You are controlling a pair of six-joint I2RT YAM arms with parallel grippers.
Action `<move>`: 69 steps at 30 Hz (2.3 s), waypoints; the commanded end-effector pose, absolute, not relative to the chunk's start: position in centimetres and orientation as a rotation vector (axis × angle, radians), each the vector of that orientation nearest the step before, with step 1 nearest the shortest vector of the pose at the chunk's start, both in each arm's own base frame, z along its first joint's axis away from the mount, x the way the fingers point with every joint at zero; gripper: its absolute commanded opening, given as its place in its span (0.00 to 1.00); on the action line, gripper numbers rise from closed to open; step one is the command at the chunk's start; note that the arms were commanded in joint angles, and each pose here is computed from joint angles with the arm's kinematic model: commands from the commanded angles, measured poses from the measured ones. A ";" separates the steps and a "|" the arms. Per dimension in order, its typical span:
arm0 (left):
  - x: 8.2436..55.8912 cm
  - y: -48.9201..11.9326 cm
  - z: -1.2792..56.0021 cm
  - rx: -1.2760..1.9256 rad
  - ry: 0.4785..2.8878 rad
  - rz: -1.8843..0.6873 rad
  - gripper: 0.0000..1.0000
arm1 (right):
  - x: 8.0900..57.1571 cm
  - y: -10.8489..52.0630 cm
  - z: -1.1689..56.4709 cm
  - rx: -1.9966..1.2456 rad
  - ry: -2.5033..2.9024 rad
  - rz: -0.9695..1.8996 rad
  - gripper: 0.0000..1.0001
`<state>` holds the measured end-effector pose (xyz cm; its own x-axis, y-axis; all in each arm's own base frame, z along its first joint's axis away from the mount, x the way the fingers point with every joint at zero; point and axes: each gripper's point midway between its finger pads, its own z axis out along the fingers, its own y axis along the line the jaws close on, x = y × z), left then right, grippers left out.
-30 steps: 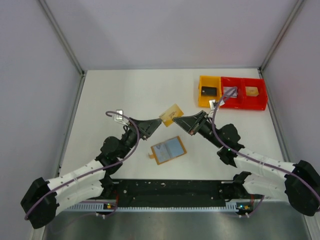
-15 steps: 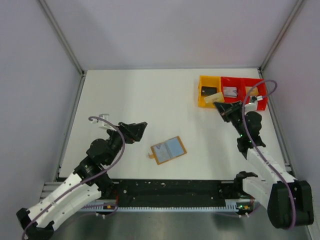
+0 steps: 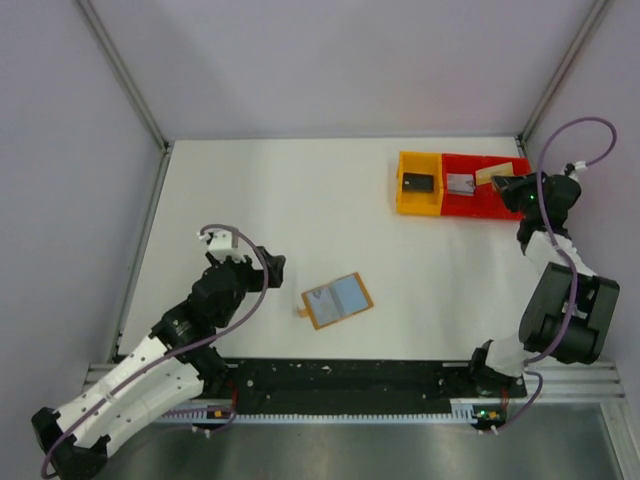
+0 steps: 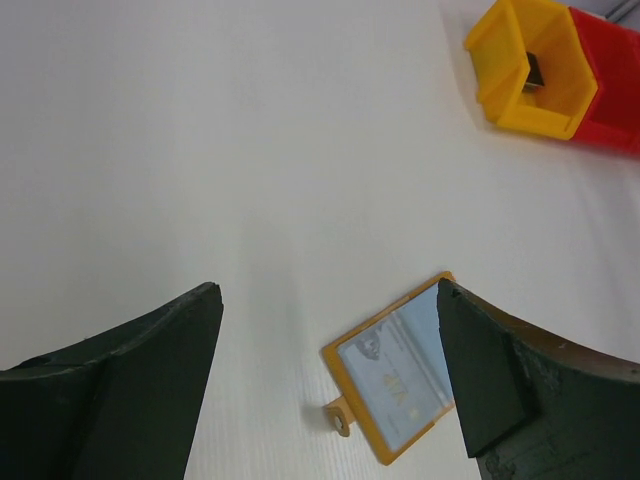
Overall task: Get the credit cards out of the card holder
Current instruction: Place the credit card in the storage box, then remove the credit card from the card holder.
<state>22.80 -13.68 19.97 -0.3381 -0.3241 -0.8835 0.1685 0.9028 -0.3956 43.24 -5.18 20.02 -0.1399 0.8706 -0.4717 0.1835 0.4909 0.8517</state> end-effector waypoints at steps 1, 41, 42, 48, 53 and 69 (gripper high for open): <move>23.7 -13.9 20.0 -0.089 1.834 -0.469 0.91 | 45.9 -10.0 20.8 0.922 1.624 0.705 0.00; 24.2 -15.4 17.3 -0.078 1.903 -0.522 0.91 | 54.3 -14.7 11.4 1.056 1.876 0.634 0.33; 24.1 -15.4 17.3 -0.081 1.905 -0.530 0.91 | 54.1 -14.6 11.5 1.051 1.887 0.619 0.39; 23.0 -15.6 17.1 -0.102 1.922 -0.590 0.90 | 51.9 -14.8 13.2 1.041 1.941 0.515 0.62; 22.1 -15.6 17.5 -0.124 1.927 -0.648 0.90 | 50.2 -14.7 16.7 1.013 1.944 0.453 0.71; 19.1 -20.2 9.2 -0.119 2.292 -0.835 0.91 | 36.8 8.7 19.9 0.268 2.201 0.456 0.84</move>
